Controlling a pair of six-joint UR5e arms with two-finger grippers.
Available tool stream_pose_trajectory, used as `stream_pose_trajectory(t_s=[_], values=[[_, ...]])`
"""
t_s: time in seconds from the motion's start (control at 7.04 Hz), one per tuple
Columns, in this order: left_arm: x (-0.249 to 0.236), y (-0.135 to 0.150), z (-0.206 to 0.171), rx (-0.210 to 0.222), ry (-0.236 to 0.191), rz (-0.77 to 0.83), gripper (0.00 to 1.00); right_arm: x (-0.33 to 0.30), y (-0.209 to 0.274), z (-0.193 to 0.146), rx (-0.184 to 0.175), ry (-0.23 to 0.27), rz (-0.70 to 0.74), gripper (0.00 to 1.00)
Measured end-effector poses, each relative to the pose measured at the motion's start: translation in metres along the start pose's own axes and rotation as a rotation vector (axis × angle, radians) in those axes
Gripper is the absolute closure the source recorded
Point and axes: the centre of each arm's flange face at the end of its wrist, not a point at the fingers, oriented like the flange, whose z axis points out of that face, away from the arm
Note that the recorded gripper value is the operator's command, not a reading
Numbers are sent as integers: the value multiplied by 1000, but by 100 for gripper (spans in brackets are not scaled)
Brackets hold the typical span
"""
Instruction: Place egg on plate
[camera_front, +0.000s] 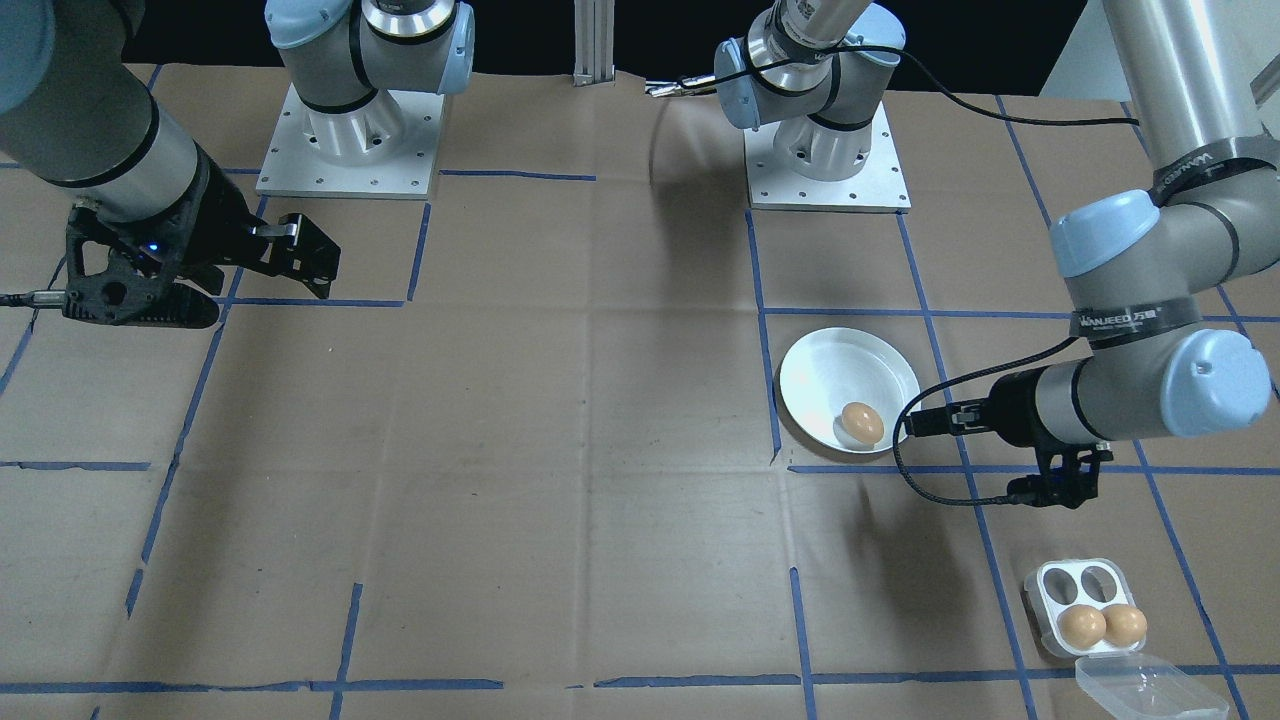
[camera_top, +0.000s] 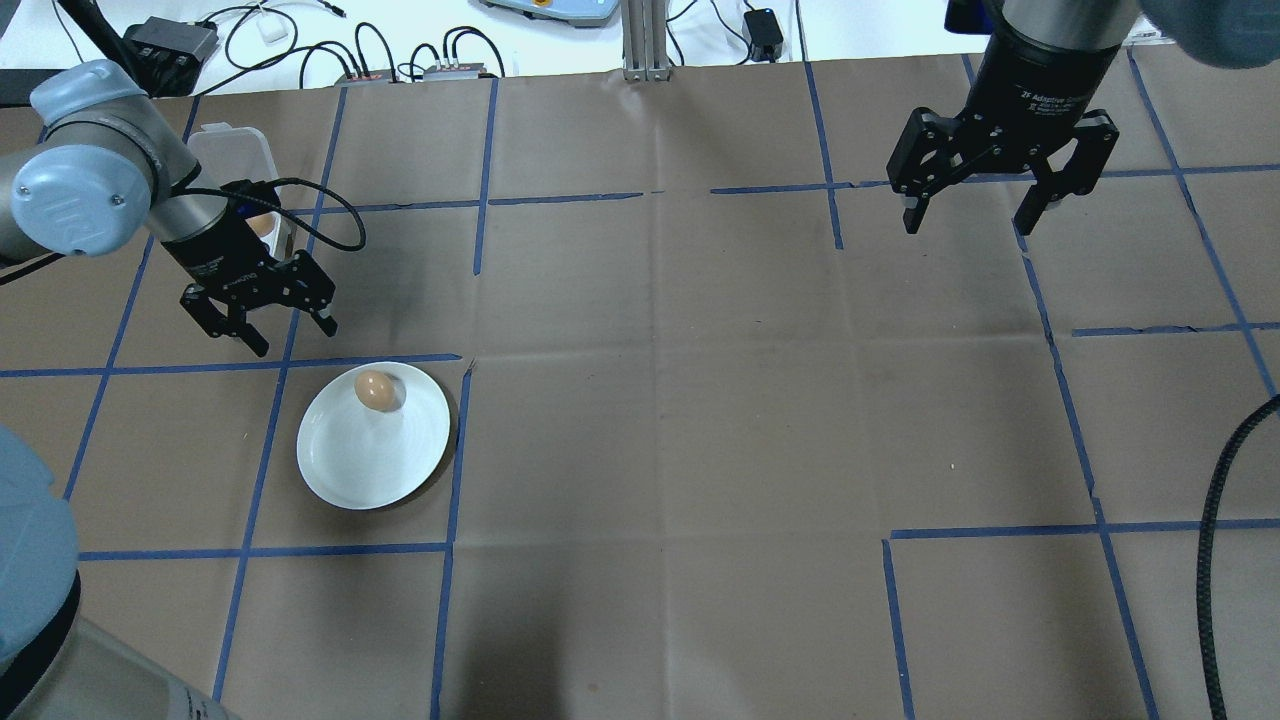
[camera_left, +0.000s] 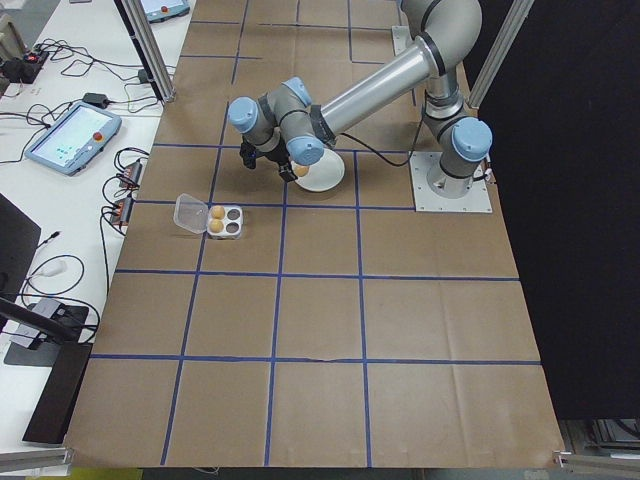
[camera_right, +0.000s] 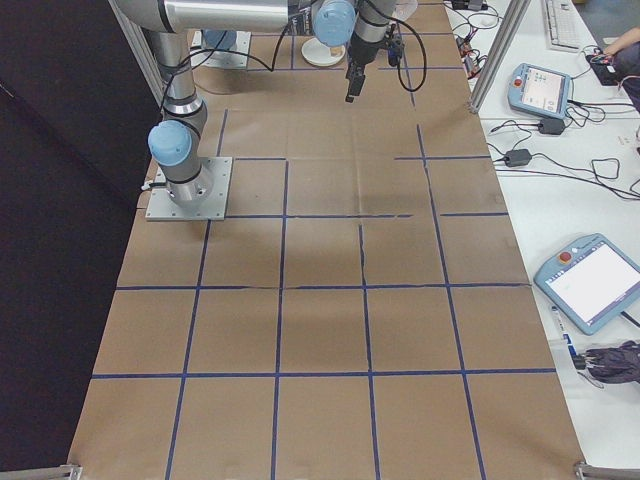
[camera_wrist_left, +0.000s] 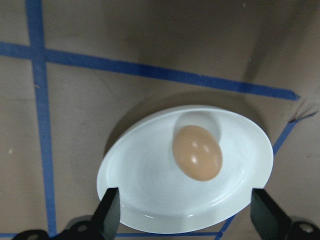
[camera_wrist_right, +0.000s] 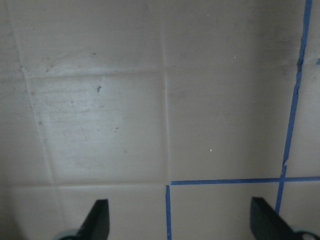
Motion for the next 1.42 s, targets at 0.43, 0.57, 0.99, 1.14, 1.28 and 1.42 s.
stream_pose_trajectory(t_s=[0.43, 0.57, 0.99, 1.14, 1.28, 1.42], values=[[-34, -49, -56, 95, -110, 309, 7, 0, 0, 0, -1, 0, 0, 0], [-46, -66, -66, 96, -154, 474, 7, 0, 0, 0, -1, 0, 0, 0], [-66, -107, -78, 110, -271, 908, 7, 0, 0, 0, 0, 0, 0, 0], [-71, -120, -77, 121, -325, 1023, 8, 0, 0, 0, -1, 0, 0, 0], [-74, -130, -77, 140, -382, 1122, 8, 0, 0, 0, 0, 0, 0, 0], [-77, -139, -75, 163, -445, 1207, 8, 0, 0, 0, 0, 0, 0, 0]])
